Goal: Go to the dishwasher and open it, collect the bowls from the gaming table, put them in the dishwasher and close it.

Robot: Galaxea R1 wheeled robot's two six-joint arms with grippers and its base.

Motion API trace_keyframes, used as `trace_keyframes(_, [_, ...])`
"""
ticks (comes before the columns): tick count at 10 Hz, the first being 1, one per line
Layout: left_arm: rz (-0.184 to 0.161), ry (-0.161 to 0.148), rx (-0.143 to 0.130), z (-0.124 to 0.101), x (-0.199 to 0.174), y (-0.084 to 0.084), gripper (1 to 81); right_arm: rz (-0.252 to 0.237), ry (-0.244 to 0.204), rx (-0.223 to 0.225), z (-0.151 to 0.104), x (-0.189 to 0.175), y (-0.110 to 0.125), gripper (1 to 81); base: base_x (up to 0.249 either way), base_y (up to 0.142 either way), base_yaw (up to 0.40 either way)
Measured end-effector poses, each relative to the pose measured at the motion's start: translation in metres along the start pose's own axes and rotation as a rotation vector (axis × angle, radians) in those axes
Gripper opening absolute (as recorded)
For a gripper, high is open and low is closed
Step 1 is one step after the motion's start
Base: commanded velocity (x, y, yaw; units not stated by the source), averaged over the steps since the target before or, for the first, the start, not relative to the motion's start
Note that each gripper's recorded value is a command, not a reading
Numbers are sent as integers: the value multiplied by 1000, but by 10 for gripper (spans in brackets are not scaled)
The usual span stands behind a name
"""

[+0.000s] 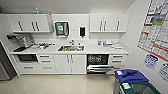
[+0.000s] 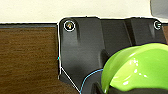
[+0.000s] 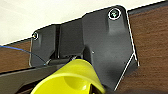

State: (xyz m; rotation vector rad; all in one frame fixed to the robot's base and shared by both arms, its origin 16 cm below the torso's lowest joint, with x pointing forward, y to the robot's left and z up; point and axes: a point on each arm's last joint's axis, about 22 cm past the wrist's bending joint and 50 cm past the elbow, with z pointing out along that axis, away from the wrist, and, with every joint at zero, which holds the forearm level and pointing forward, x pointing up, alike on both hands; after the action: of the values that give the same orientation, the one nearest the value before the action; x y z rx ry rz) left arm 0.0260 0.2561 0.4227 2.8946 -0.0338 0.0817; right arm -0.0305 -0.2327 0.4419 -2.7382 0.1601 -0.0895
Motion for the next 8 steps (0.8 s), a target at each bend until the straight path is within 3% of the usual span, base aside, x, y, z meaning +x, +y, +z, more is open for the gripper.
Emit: trace_keyframes(8, [8, -8, 3, 0, -11, -1, 10, 4, -10, 1, 0, -13, -1, 10, 138, 0, 0])
